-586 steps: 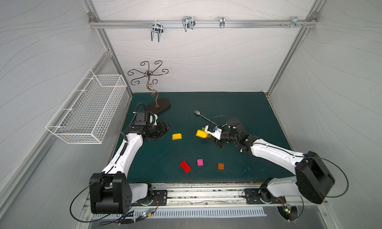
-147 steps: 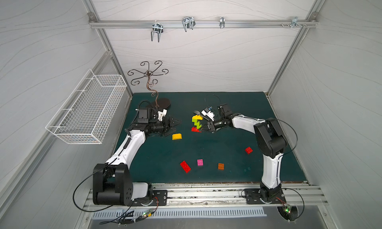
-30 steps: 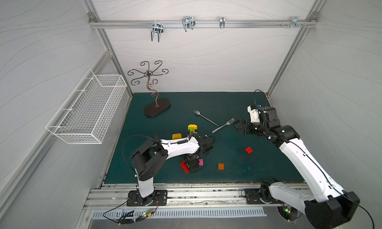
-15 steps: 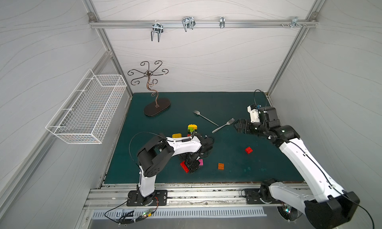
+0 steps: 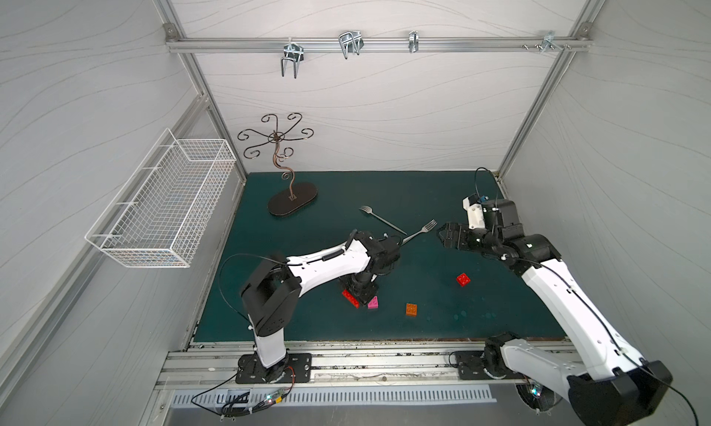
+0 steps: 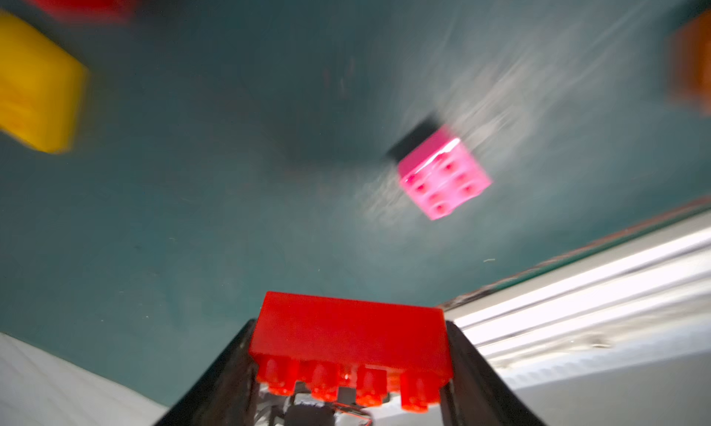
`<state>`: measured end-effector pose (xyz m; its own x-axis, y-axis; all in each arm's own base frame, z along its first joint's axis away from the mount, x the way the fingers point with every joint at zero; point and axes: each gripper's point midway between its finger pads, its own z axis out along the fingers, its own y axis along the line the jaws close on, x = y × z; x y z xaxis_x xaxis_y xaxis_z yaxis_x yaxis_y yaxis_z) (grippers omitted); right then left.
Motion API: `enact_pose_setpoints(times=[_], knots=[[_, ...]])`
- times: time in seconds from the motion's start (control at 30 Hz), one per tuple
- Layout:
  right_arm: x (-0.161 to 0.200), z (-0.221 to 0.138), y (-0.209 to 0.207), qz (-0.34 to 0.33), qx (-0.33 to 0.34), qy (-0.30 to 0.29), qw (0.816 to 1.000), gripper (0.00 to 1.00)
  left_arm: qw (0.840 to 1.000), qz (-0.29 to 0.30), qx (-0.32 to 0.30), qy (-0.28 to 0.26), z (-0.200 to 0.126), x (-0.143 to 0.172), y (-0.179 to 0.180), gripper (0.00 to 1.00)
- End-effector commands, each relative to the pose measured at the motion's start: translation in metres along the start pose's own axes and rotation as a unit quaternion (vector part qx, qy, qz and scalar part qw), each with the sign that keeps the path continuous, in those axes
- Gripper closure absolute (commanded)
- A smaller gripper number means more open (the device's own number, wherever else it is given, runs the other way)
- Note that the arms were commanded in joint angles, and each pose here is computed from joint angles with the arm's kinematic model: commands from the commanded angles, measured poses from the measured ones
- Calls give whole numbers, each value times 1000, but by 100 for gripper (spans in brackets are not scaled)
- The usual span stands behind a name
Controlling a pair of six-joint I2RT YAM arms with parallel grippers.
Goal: Assemble the letter s with lego
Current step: Pick up the lego brick from the center of the board, then place the lego brick at the center of the board.
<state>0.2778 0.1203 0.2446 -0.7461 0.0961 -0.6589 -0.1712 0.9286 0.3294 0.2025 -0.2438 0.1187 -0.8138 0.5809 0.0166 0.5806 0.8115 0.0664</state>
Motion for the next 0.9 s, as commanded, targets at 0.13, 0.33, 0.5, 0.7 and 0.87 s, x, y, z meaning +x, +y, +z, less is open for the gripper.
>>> enact_pose_setpoints(times=[0.13, 0.33, 0.5, 0.7, 0.87], knots=[[-10, -36, -45, 119, 104, -59, 986, 1, 983, -175, 44, -25, -13, -68, -28, 57], [-13, -34, -34, 110, 57, -48, 991, 1, 960, -265, 86, -25, 11, -116, -39, 57], [-11, -31, -35, 104, 59, -41, 992, 1, 948, -307, 82, -12, 35, -138, -20, 61], [-7, -27, -34, 105, 52, -35, 993, 1, 945, -320, 64, 25, 67, -146, -8, 56], [-6, -25, -34, 105, 53, -33, 993, 1, 948, -311, 54, 48, 81, -144, -9, 53]])
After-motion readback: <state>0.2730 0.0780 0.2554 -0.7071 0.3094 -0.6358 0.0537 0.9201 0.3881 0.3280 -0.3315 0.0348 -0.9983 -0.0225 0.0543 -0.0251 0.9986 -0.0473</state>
